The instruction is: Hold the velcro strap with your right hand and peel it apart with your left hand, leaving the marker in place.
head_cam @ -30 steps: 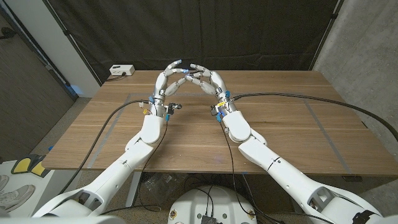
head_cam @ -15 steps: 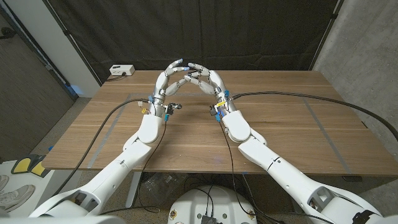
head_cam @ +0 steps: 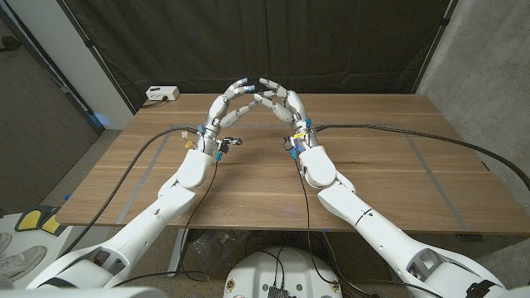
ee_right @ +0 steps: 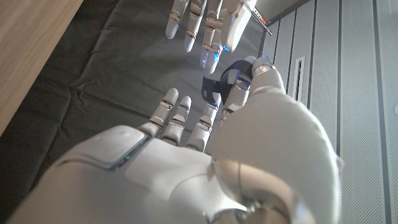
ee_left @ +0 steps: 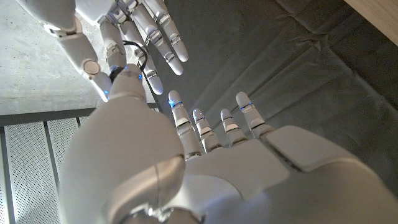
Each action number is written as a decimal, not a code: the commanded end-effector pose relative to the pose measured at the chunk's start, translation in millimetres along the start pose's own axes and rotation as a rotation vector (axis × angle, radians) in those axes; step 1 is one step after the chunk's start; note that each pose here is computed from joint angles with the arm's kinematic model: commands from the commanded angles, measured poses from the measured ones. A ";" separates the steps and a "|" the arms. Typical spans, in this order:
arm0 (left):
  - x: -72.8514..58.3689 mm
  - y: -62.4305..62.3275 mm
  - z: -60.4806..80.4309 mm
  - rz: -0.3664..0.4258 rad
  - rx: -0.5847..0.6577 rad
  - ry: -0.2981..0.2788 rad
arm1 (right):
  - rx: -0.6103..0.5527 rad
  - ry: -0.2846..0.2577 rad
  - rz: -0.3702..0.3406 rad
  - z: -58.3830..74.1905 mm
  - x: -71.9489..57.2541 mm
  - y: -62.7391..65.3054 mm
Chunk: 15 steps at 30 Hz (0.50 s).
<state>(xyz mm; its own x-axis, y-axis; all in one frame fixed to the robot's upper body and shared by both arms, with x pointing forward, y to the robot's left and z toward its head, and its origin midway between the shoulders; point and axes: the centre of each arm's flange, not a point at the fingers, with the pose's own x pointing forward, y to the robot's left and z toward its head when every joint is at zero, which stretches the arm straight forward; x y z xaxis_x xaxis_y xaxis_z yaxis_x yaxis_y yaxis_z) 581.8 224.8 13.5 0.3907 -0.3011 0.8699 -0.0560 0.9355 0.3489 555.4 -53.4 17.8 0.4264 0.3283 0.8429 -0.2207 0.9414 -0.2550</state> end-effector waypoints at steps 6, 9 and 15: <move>2.8 -6.9 -3.1 0.077 -0.028 0.018 | 0.049 -0.026 0.122 -0.5 14.0 15.4; 3.4 -9.5 -4.1 0.102 -0.045 0.026 | 0.024 -0.031 0.159 1.4 16.9 21.1; 3.6 -10.6 -4.2 0.131 -0.046 0.033 | 0.017 -0.042 0.190 2.0 18.7 24.3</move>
<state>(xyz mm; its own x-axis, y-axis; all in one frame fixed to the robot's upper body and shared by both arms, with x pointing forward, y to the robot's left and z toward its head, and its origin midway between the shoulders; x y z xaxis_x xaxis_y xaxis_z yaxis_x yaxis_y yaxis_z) 585.7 218.0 13.1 0.4012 -0.2265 0.8876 -0.0594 0.9605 0.2720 557.9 -35.5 24.8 0.3773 0.4310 0.8197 -0.2941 0.8950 -0.3352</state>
